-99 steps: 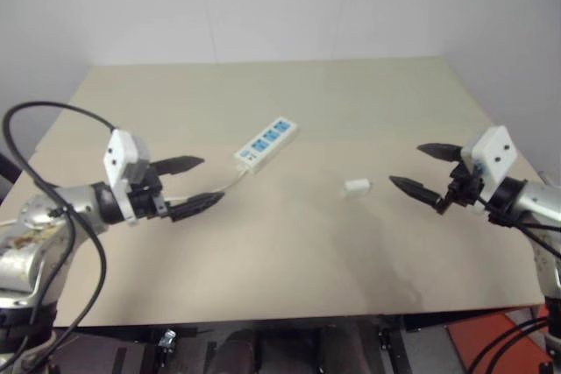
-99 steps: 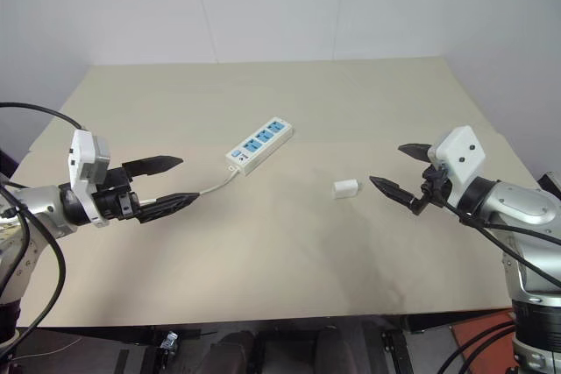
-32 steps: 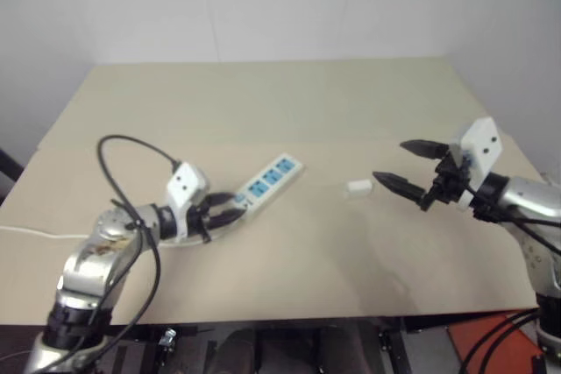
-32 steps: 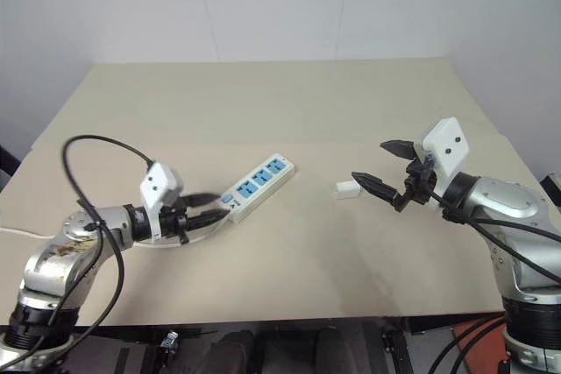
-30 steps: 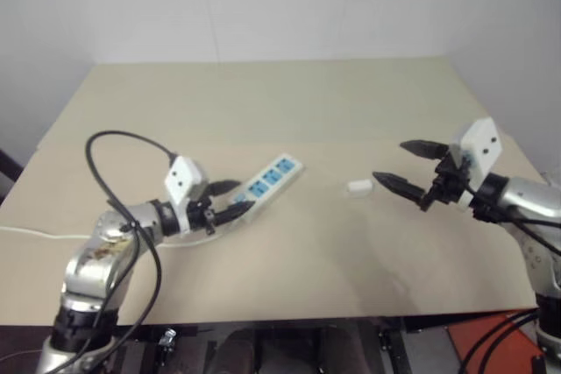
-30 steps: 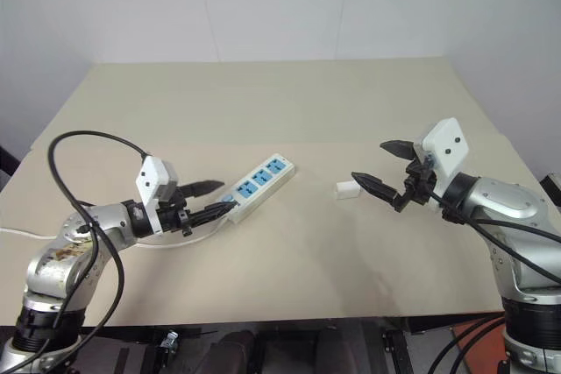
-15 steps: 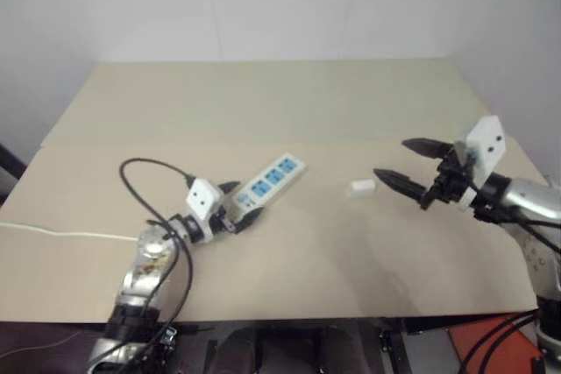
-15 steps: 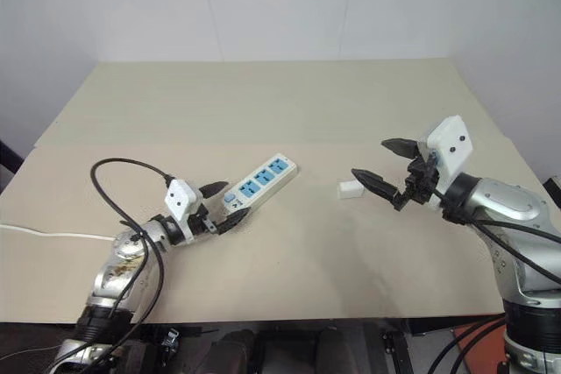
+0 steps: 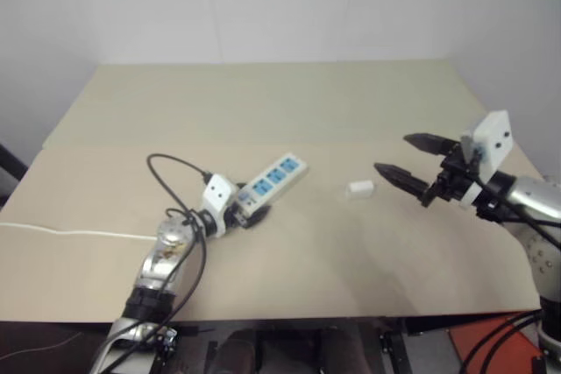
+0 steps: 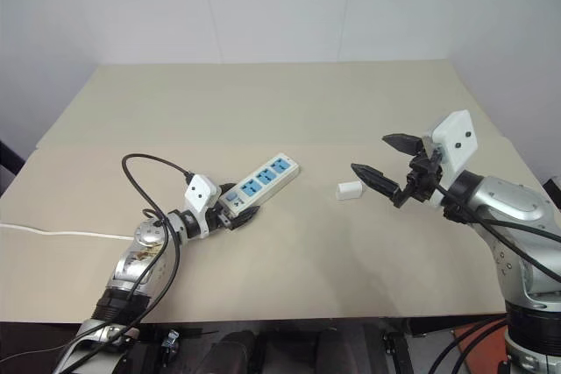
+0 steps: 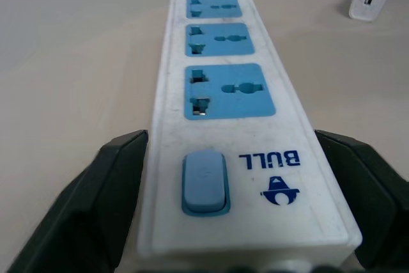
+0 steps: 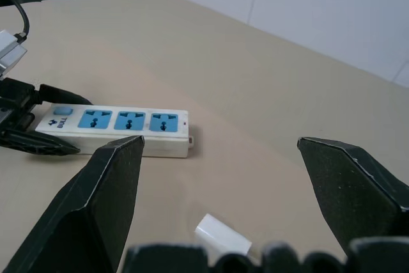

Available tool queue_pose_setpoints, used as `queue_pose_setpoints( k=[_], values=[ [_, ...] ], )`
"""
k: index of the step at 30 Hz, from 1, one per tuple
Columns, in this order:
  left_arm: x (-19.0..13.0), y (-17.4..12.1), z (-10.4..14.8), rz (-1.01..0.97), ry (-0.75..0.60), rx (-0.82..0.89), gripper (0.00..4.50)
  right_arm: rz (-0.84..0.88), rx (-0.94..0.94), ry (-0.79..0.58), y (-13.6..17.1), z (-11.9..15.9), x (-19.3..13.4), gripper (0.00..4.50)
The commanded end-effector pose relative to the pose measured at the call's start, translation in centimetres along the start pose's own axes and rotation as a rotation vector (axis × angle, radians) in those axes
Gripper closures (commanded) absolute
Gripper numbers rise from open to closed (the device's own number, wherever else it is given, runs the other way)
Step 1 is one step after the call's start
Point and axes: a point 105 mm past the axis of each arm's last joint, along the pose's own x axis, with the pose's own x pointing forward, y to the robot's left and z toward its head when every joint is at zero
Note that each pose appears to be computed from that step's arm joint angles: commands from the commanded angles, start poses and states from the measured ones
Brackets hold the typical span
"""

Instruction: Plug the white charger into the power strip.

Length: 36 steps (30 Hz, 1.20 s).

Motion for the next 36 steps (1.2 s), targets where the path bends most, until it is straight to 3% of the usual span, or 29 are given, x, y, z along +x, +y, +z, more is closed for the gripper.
queue_pose_setpoints(
  k=[1, 6, 14, 18, 26, 33, 36],
  values=[
    [0.4, -1.9, -1.4, -0.063, 0.04, -0.052, 1.19, -0.005, -0.051, -0.04, -0.2, 1.8, -0.2, 0.0],
    [0.7, -1.7, -0.4, -0.074, 0.009, -0.048, 1.19, 0.001, -0.062, -0.041, -0.4, 2.0, 0.1, 0.0],
    [-1.2, -1.5, 4.0, -0.355, -0.084, 0.143, 1.19, 0.123, -0.142, 0.043, -0.4, 0.8, 2.2, 0.0],
    [-2.8, -2.1, 4.7, -0.518, -0.101, 0.176, 1.19, 0.182, -0.167, 0.061, -0.4, 0.6, 2.9, 0.0],
    [-5.3, -4.1, 1.4, -0.757, 0.019, 0.259, 1.19, 0.289, -0.193, 0.144, -0.2, -1.1, 4.5, 0.0],
    [-3.4, -4.7, -1.1, -0.696, 0.066, 0.274, 1.19, 0.35, -0.274, 0.463, 0.1, -5.0, 6.2, 0.0],
    [-3.4, -4.8, -1.6, -0.674, 0.075, 0.253, 1.19, 0.361, -0.288, 0.538, 0.0, -5.5, 6.7, 0.0]
  ],
)
